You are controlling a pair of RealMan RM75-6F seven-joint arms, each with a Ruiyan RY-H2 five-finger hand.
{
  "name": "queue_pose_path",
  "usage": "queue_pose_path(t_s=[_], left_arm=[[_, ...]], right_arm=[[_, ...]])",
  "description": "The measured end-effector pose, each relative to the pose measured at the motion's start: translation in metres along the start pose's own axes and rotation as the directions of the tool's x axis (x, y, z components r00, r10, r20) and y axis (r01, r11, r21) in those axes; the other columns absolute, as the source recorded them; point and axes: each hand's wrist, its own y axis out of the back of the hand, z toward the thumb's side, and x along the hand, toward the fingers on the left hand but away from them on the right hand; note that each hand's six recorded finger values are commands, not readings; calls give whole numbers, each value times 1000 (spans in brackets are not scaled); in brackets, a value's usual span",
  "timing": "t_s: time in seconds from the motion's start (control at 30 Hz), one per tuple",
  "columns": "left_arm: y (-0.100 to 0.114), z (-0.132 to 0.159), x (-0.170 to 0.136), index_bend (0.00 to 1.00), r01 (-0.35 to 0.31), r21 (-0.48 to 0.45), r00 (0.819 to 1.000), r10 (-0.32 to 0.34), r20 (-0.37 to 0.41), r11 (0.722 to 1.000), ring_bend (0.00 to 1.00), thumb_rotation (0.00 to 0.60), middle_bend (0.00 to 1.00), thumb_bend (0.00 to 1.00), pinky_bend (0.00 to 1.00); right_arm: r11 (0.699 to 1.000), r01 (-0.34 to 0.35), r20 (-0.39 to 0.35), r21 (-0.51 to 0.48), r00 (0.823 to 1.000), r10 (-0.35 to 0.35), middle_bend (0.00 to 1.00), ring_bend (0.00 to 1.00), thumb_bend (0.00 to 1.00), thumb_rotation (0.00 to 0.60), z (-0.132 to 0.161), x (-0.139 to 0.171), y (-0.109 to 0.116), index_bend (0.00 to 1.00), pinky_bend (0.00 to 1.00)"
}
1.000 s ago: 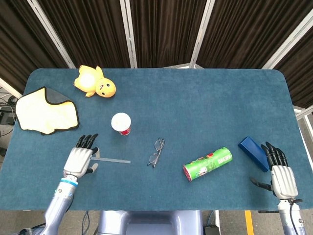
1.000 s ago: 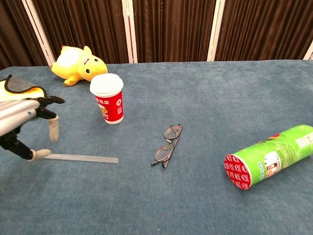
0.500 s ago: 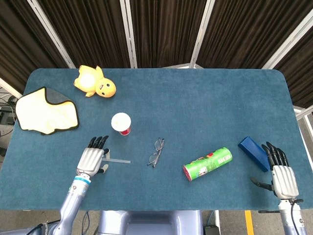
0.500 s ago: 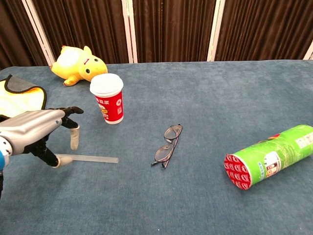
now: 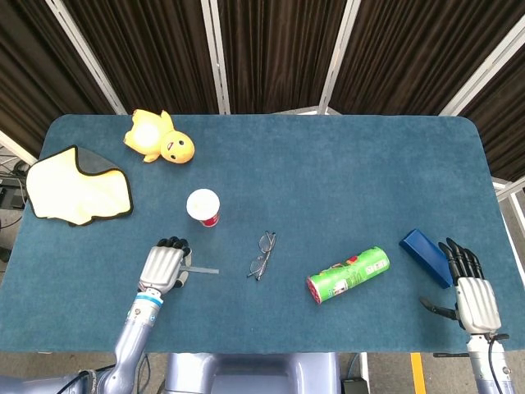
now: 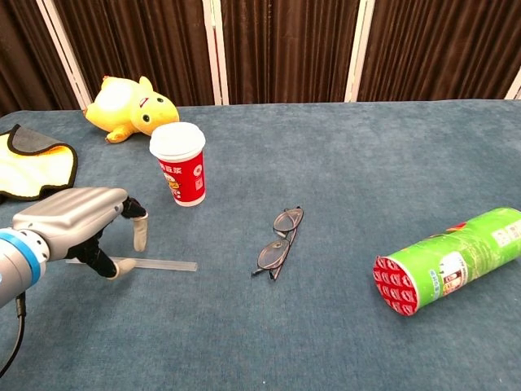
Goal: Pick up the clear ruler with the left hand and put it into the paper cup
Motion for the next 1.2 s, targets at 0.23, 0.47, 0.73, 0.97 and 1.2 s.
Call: queue_pose_path(t_s=[0.23,0.47,0.73,0.97,1.2], left_arm=[[1,7,2,510,-6,22,1000,6,16,1000,305,600,340,375,334],[-1,9,5,510,15,43,1000,-15,9,999,335,600,355,375,361],[-4,13,7,507,33,62,999,-34,15,997,337,600,361,375,370],[-6,18,11,492,43,75,999,-44,17,996,337,600,349,375,372],[-9,19,14,492,50,79,999,-51,8,996,345,600,348,375,379]], right_arm=[[1000,2,-2,-2,1000,-2,0,0,61,600,0,0,0,0,0],[1000,0,-4,-5,1000,0,0,0,60,600,1,0,1,0,0],[1000,1,-7,-4,1000,-1,0,0,61,600,1,0,1,0,0],[1000,1,-4,-10,1000,-1,0,0,61,600,0,0,1,0,0],[1000,2,-3,-16,1000,-3,0,0,60,600,1,0,1,0,0]])
